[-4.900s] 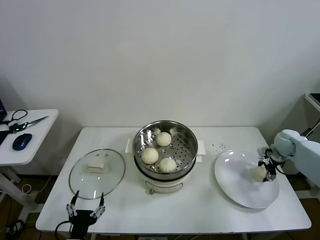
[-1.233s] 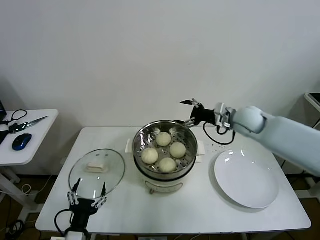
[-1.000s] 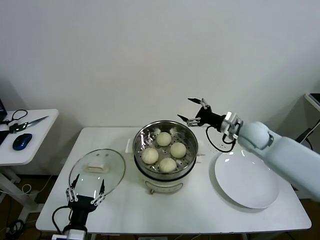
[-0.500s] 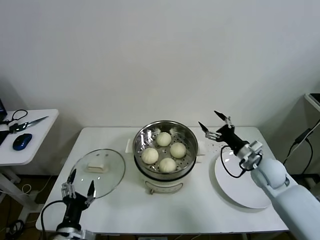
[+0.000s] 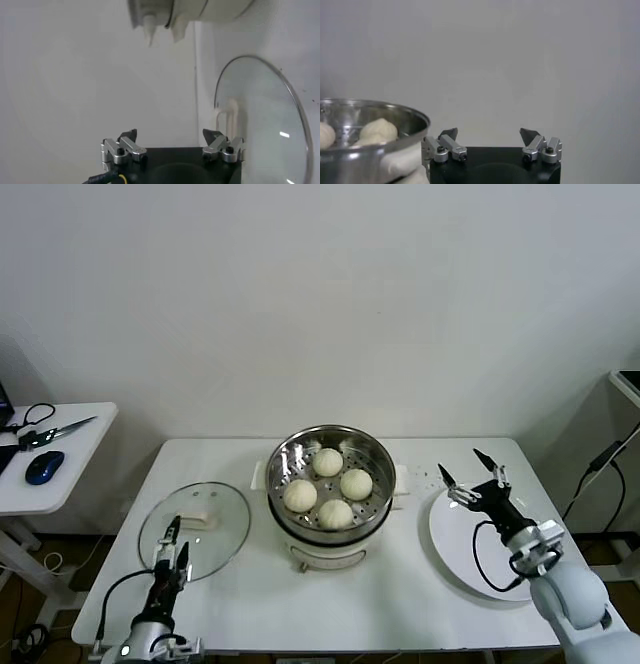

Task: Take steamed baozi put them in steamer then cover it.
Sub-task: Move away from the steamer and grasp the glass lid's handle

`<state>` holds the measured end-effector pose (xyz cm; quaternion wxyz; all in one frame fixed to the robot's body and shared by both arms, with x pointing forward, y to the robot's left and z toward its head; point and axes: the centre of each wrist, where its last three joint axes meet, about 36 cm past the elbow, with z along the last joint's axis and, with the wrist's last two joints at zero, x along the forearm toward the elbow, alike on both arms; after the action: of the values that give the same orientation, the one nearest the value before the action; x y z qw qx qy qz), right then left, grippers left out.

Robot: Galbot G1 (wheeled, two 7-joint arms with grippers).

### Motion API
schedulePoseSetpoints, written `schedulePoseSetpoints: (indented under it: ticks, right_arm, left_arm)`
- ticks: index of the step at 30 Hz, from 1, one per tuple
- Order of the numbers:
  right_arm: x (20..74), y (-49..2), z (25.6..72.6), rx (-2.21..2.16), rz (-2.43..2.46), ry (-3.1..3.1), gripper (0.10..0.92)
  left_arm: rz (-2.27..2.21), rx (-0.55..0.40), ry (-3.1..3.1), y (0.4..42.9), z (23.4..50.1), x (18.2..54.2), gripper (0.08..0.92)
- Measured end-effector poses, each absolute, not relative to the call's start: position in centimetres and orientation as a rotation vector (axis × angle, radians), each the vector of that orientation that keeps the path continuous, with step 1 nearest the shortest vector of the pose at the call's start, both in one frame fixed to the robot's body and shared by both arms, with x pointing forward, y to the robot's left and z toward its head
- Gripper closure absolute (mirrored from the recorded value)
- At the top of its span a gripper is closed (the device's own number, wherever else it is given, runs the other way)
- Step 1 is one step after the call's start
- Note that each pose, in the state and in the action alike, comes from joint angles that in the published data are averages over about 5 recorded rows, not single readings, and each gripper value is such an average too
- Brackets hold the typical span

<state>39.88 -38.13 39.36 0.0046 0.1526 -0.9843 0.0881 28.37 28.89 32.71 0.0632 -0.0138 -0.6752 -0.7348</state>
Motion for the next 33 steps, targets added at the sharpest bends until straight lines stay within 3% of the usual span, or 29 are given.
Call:
schedulePoseSetpoints:
  ticks: [17, 33]
  right_arm:
    - [37.1, -40.1, 36.7, 0.340, 0.284, -3.038, 0.200]
    - [36.4, -40.6, 35.4, 0.338, 0.324, -3.016, 0.200]
  left_arm:
    - [-2.313, -0.129, -1.924, 32.4, 27.1, 36.4, 0.177]
    - [-2.314, -0.105, -1.932, 34.1, 26.0, 40.7, 0.177]
